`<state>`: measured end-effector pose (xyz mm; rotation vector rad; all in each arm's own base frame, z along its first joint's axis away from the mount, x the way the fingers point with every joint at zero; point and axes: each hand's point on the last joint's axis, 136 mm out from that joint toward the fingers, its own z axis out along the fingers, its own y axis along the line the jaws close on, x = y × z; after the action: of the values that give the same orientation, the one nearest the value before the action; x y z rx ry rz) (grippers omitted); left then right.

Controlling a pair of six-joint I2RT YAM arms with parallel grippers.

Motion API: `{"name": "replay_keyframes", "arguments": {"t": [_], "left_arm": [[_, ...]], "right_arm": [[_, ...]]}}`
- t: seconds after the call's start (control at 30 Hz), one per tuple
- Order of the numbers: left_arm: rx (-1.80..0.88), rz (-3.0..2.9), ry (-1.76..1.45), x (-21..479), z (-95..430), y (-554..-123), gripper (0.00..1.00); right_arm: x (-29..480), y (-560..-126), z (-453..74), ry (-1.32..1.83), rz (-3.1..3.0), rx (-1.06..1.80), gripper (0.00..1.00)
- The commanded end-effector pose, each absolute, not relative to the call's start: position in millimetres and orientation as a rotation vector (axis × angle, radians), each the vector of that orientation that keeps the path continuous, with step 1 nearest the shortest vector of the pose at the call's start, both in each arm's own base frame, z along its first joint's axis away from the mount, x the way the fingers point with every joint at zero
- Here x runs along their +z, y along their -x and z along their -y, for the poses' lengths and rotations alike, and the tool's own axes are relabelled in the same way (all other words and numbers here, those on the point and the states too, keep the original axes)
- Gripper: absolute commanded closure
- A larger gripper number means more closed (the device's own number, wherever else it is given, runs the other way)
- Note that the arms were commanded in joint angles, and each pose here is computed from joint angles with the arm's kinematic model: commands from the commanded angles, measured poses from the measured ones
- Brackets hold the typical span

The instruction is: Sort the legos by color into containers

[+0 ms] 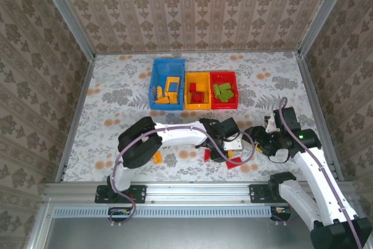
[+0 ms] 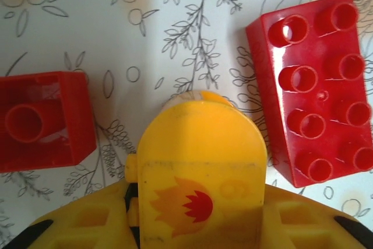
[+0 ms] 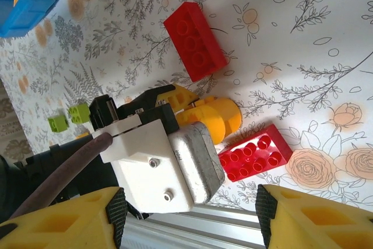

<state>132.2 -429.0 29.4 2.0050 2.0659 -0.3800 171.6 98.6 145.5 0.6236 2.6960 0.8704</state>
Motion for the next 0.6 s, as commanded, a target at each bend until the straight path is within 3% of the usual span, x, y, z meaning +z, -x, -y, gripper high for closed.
{"name": "replay_keyframes", "arguments": {"t": [0.0,0.37,0.57], "left_arm": [[-0.333,-2.026,-1.919,53.6,427.4,-137.9,0.73],[-0.315,-2.127,-1.419,146.2,369.0,-201.0,0.75],[-0.338,-2.272,-0.969,189.9,303.1,-270.2,0.74]], "right_arm": [[179.4,-184.4,-108.0,-0.558,-2.591,0.987,0.36],[307.8,-247.3,-124.5,-0.193,-2.146,1.184,0.32],[325.5,-251.4,-167.4,0.226,-2.090,1.052,0.28]]}}
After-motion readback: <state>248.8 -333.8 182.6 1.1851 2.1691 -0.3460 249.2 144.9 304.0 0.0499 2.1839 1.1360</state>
